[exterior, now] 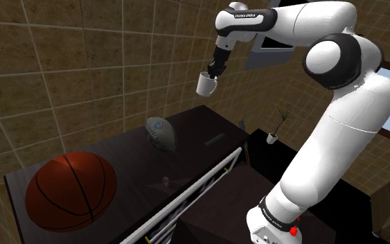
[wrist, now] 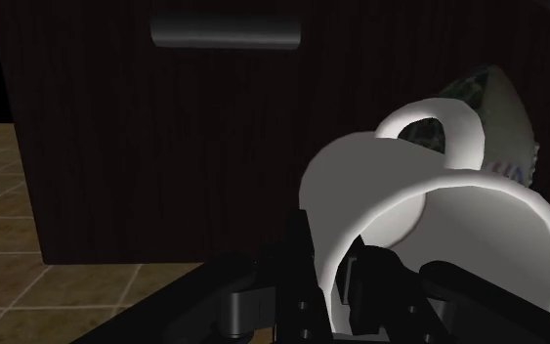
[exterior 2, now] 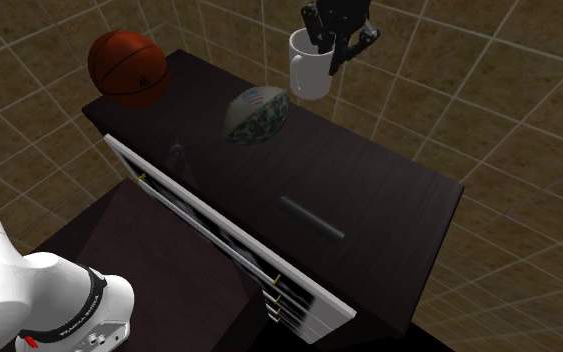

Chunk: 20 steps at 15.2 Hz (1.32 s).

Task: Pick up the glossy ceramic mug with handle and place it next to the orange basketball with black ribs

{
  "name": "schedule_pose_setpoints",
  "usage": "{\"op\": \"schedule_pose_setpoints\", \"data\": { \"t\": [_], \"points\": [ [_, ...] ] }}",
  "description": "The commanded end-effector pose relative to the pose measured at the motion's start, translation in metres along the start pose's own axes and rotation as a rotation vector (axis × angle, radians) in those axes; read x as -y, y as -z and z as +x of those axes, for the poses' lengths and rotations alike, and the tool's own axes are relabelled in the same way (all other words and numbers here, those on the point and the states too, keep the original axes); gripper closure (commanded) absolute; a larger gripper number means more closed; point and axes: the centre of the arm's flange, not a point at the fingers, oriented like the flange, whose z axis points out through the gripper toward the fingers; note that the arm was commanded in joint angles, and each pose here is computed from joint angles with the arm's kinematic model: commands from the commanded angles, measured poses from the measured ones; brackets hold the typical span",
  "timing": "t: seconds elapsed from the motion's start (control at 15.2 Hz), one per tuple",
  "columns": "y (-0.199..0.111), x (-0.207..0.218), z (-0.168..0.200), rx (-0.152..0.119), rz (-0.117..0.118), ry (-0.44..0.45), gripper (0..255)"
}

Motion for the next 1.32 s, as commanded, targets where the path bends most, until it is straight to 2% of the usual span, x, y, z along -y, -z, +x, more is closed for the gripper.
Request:
{"op": "schedule_pose_setpoints", "data": {
  "t": [0.0,1.25],
  "points": [
    [0.001,0.024,-0.008,-0.001,0.0,-0.001,255],
    [-0.012,0.265,-0.077,-0.001,0.0,-0.001,255]
  ]
}}
